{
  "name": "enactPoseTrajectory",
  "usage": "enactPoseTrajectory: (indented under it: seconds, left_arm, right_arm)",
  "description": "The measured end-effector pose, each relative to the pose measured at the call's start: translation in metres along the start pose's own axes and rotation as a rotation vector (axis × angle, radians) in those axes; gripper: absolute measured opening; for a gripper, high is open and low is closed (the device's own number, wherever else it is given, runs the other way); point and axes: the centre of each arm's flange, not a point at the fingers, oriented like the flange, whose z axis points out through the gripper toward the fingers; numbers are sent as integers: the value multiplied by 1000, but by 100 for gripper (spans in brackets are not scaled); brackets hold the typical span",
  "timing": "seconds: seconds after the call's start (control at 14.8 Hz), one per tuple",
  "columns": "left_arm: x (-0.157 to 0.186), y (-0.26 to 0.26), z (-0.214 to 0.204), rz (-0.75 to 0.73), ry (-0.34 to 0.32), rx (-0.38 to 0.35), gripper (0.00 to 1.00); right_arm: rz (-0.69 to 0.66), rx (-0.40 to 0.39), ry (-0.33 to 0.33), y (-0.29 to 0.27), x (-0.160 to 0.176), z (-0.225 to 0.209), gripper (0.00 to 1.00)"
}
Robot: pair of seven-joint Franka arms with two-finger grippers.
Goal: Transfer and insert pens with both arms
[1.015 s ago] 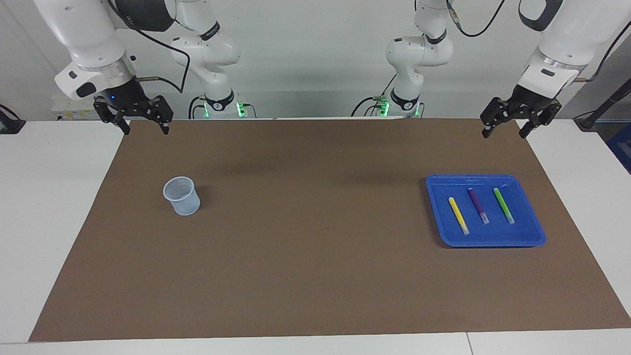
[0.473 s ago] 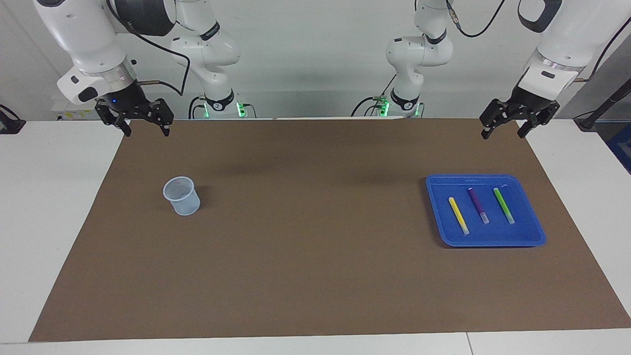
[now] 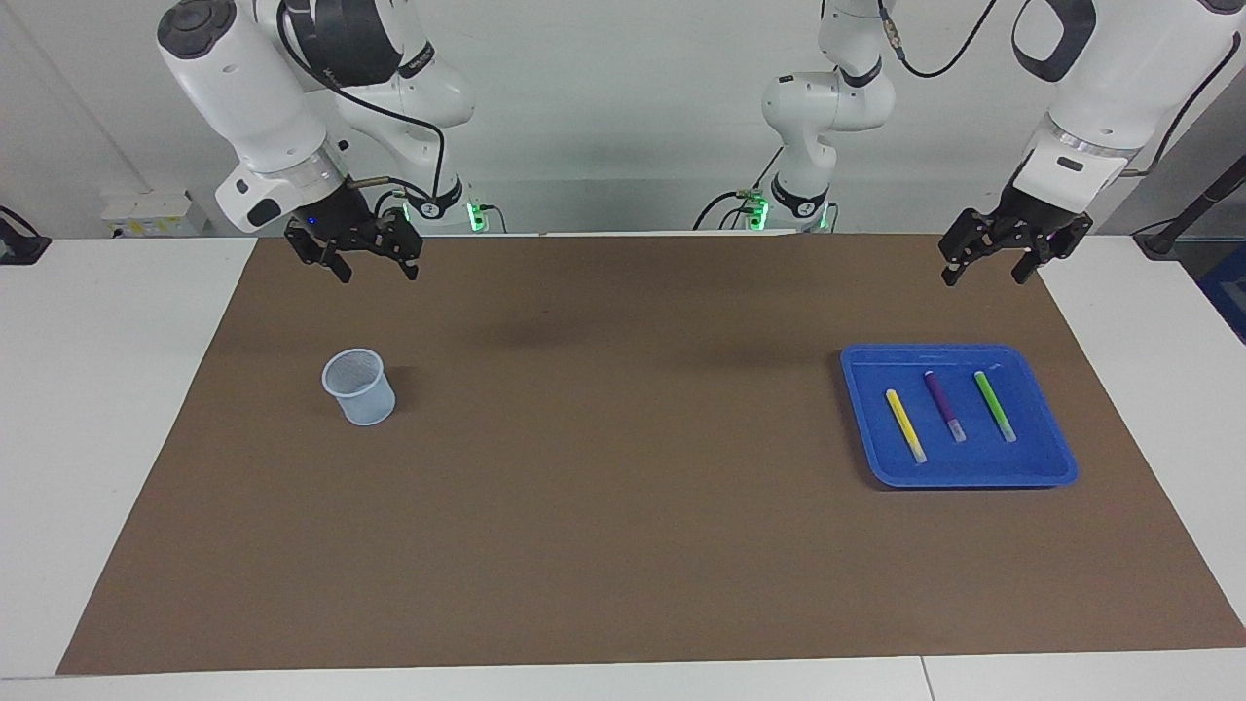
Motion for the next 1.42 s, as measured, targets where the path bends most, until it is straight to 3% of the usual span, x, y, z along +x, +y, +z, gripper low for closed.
enactPoseTrajectory:
  seconds: [0.81, 1.42]
  left_arm:
    - [-4, -24, 77, -8, 66, 1, 100]
    - [26, -41, 145, -14, 69, 13, 100]
  right_arm:
    - [-7, 15, 2, -12, -19, 19, 100]
    - [34, 20, 8, -6, -19, 22, 100]
